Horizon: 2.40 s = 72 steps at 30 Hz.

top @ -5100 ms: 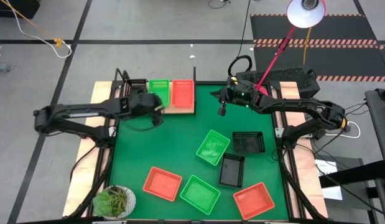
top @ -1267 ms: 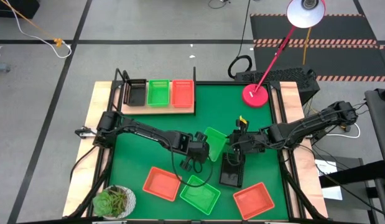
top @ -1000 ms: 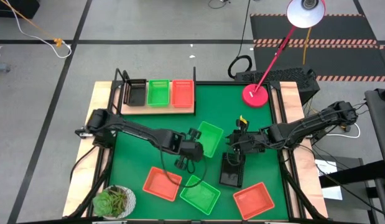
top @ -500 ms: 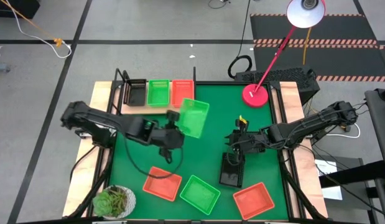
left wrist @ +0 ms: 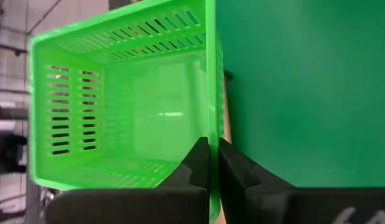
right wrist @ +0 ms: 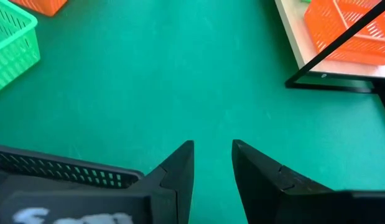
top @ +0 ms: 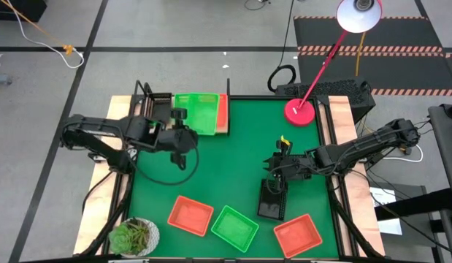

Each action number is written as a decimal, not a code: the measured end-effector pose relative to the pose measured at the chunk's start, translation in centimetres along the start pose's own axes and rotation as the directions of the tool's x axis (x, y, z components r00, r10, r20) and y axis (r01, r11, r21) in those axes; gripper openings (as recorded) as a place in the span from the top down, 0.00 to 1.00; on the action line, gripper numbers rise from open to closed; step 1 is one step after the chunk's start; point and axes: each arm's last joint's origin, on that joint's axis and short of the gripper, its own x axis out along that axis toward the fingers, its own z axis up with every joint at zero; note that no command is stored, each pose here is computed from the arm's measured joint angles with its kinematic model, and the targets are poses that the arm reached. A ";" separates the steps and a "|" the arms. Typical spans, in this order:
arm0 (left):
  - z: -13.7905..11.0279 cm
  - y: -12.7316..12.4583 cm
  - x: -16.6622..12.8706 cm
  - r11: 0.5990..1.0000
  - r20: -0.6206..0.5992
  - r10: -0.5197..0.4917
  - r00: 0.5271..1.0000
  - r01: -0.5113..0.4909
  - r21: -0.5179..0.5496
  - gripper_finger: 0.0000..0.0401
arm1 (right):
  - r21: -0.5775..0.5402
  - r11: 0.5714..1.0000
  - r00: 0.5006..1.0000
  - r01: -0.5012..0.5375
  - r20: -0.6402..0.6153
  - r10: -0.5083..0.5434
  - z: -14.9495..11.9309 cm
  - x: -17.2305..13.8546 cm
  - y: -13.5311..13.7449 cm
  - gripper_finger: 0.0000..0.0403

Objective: Stack baskets on shelf by color
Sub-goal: Stack the green bin on top of the green bin on the shelf

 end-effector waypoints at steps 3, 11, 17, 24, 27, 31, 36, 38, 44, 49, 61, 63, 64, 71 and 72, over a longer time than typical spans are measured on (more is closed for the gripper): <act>-0.8 0.9 0.2 1.000 -0.046 0.007 0.999 -0.007 -0.004 0.96 | 0.000 1.000 1.000 0.000 0.000 0.000 0.0 0.0 0.0 0.74; -2.5 3.7 0.9 0.999 -0.091 -0.022 0.996 0.018 -0.047 0.96 | -0.001 1.000 1.000 0.000 -0.001 0.000 0.0 0.0 0.0 0.74; -4.3 5.1 1.5 0.998 -0.093 -0.056 0.994 0.053 -0.030 0.98 | -0.002 1.000 1.000 0.000 -0.004 0.000 0.0 0.0 0.0 0.74; -6.8 5.8 3.6 0.998 -0.031 -0.047 0.998 0.046 -0.040 0.98 | -0.002 1.000 1.000 0.000 -0.004 0.000 0.0 0.0 0.0 0.74; -8.0 5.9 4.9 0.999 -0.020 -0.024 1.000 0.024 -0.035 0.98 | -0.002 1.000 1.000 0.000 -0.003 0.000 0.0 0.0 0.0 0.74; -9.4 5.6 7.0 0.999 -0.021 -0.041 0.999 0.040 -0.018 0.95 | -0.001 1.000 1.000 0.000 -0.001 0.000 0.0 0.0 0.0 0.74; -11.4 5.5 8.9 0.997 -0.073 -0.062 0.995 0.058 -0.048 0.98 | -0.001 1.000 1.000 0.000 -0.001 0.000 0.0 0.0 0.0 0.74; -11.9 5.5 9.5 0.997 -0.085 -0.062 0.994 0.058 -0.053 0.97 | 0.000 1.000 1.000 0.000 -0.001 0.000 0.0 0.0 0.0 0.74; -13.1 5.3 10.6 0.994 -0.095 -0.091 0.991 0.084 -0.075 0.98 | 0.002 1.000 1.000 0.000 -0.001 0.000 0.0 0.0 0.0 0.74; -13.7 4.8 11.3 0.991 -0.102 -0.112 0.988 0.103 -0.082 0.96 | 0.003 1.000 1.000 0.000 -0.001 0.000 0.0 0.0 0.0 0.74; -14.0 4.5 11.6 0.989 -0.121 -0.114 0.986 0.101 -0.107 0.95 | 0.003 1.000 1.000 0.000 -0.001 0.000 0.0 0.0 0.0 0.74; -14.2 4.6 11.6 0.989 -0.125 -0.111 0.986 0.097 -0.114 0.97 | 0.003 1.000 1.000 0.000 -0.001 0.000 0.0 0.0 0.0 0.74; -14.2 4.7 11.6 0.988 -0.128 -0.110 0.986 0.094 -0.122 0.98 | 0.003 1.000 1.000 0.000 -0.001 0.000 0.0 0.0 0.0 0.74; -14.5 4.9 11.7 0.987 -0.135 -0.105 0.985 0.086 -0.134 0.94 | 0.003 1.000 1.000 0.000 -0.001 0.000 0.0 0.0 0.0 0.74; -14.5 5.0 11.7 0.987 -0.133 -0.102 0.986 0.085 -0.133 0.94 | 0.003 1.000 1.000 0.000 -0.001 0.000 0.0 0.0 0.0 0.74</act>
